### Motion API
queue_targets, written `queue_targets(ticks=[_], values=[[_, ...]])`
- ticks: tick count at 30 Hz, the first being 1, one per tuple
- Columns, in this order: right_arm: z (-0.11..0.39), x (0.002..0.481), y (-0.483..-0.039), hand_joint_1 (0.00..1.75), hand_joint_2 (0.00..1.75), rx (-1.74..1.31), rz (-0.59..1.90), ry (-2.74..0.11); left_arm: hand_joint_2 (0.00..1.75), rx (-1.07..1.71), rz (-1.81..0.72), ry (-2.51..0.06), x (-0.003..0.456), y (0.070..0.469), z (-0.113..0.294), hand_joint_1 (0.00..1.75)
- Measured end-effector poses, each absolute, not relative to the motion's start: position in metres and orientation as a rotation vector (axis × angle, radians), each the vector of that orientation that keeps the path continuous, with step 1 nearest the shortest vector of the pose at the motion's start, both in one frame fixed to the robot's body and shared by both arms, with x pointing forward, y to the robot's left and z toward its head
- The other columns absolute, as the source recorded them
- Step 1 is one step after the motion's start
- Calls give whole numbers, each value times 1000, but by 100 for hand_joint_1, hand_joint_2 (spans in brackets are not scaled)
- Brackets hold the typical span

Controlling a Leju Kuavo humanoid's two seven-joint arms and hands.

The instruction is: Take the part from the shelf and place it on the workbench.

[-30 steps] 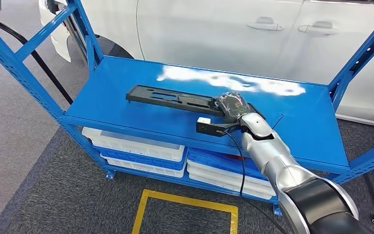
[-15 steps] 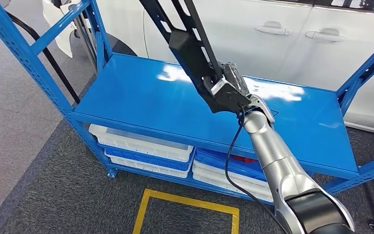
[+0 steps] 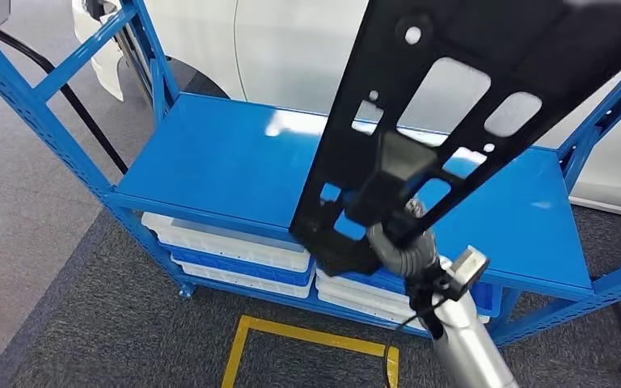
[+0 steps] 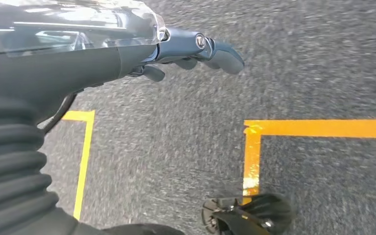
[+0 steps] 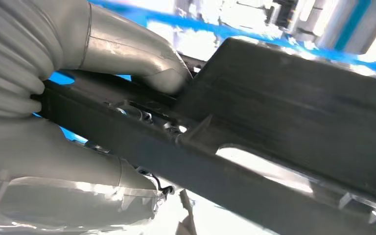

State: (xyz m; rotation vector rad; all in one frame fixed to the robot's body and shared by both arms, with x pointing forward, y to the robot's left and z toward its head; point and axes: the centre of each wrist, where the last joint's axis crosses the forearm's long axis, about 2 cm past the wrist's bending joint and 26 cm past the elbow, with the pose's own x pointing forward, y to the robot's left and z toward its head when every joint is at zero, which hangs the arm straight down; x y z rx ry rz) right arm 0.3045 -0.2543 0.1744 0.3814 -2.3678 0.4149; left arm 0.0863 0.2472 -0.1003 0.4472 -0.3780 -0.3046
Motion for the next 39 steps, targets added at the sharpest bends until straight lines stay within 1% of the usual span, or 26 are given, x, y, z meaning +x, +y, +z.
queue_targets(ticks=[4, 8, 22, 39], values=[[155, 263, -245, 175, 175, 377, 351, -2324, 175, 403, -294, -346, 85, 247, -101, 0], [156, 250, -238, 175, 175, 398, 305, -2288, 175, 377, -328, -329, 87, 244, -101, 0], [166, 251, -235, 175, 175, 432, 217, -2246, 175, 336, -355, -322, 86, 237, -100, 0], [174, 254, -229, 175, 175, 469, 202, -2242, 175, 319, -345, -314, 79, 237, -102, 0]])
